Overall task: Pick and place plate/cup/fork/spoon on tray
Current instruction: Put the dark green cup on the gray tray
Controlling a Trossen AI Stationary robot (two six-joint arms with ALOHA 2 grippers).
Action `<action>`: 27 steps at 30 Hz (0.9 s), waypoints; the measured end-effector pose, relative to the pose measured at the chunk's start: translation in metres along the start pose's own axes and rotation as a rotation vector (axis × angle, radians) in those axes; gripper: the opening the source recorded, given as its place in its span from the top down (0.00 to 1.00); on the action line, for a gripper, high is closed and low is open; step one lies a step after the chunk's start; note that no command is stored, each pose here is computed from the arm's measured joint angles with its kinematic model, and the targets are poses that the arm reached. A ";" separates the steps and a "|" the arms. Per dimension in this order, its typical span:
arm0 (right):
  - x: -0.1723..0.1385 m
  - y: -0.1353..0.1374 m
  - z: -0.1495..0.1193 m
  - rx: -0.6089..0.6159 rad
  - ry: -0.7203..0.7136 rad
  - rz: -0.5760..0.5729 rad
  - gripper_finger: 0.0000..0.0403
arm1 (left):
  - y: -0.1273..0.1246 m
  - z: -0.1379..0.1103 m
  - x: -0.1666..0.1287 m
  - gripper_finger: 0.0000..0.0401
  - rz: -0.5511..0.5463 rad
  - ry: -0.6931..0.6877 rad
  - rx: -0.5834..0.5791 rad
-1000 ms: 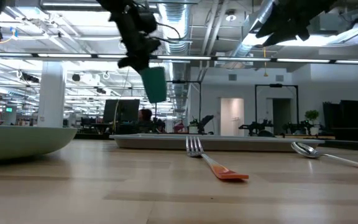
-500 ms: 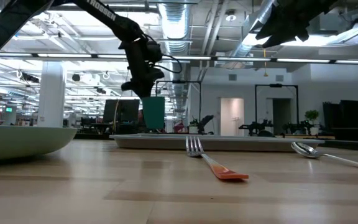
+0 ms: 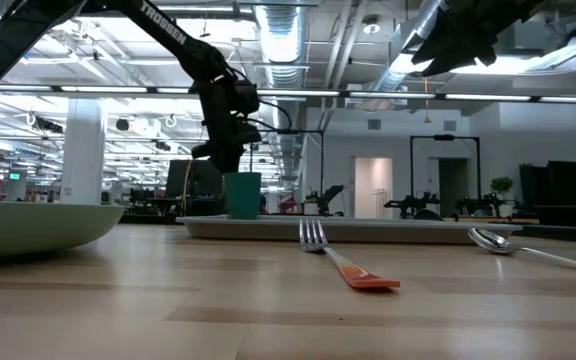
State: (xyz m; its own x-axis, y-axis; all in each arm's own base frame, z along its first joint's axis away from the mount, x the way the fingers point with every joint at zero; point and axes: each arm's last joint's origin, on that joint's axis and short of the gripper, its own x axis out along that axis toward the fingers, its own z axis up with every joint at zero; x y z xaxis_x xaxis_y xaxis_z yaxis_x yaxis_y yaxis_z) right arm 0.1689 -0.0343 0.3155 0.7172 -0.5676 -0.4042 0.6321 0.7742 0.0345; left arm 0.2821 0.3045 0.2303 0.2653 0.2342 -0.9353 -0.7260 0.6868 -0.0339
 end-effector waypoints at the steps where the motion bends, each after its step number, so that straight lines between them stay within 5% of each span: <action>1: 0.000 0.000 0.000 0.000 0.000 0.000 0.35 | 0.000 0.000 0.000 1.00 0.012 0.001 0.003; 27: 0.000 0.000 0.000 0.000 0.000 -0.001 0.35 | 0.000 0.001 0.000 0.95 0.006 -0.013 0.047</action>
State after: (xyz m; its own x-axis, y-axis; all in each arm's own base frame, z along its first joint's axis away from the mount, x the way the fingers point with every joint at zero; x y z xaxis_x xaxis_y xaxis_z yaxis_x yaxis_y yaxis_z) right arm 0.1689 -0.0344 0.3155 0.7169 -0.5680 -0.4042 0.6324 0.7739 0.0342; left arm 0.2832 0.3050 0.2310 0.2699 0.2472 -0.9306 -0.6971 0.7169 -0.0117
